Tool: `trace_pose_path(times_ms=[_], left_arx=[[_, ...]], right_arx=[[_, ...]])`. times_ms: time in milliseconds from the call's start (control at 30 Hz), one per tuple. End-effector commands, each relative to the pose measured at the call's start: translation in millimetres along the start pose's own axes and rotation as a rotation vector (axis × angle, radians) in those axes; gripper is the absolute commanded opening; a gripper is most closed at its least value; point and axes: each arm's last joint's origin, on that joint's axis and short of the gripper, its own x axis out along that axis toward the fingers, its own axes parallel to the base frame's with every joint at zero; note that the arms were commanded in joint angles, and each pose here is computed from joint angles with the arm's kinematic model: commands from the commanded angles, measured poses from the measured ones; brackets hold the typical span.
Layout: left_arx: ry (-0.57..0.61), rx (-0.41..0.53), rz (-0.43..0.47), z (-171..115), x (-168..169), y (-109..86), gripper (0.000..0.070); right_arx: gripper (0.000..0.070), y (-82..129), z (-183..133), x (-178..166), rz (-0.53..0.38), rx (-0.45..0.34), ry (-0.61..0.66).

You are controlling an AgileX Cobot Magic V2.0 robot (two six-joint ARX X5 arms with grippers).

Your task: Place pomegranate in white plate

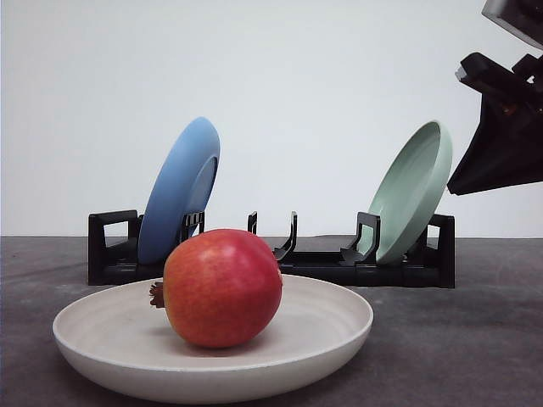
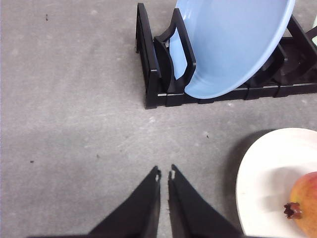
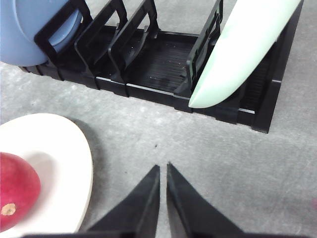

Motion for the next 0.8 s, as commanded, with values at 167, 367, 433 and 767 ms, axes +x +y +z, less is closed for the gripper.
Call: trace_pose_path(times_ms=[167,367,433,767], left_arx=[[-0.144,-0.002,0.038,-20,3,12.4,0.0006],[-0.303,-0.040,0.101,-61,9,28.1,0.0006],[-0.326,-0.051,0.125,-74,10,32.2,0.0006],[-0.439,-0.067,0.170,-107,12,39.8,0.0006]], right_arx=[[0.0017,1,2,1,0.005,0.006,-0.009],[0.0017,1,2,1,0.005,0.006,-0.009],[0.0017,1,2,1,0.005,0.006,-0.009],[0.0017,1,2,1,0.005,0.006,-0.009]])
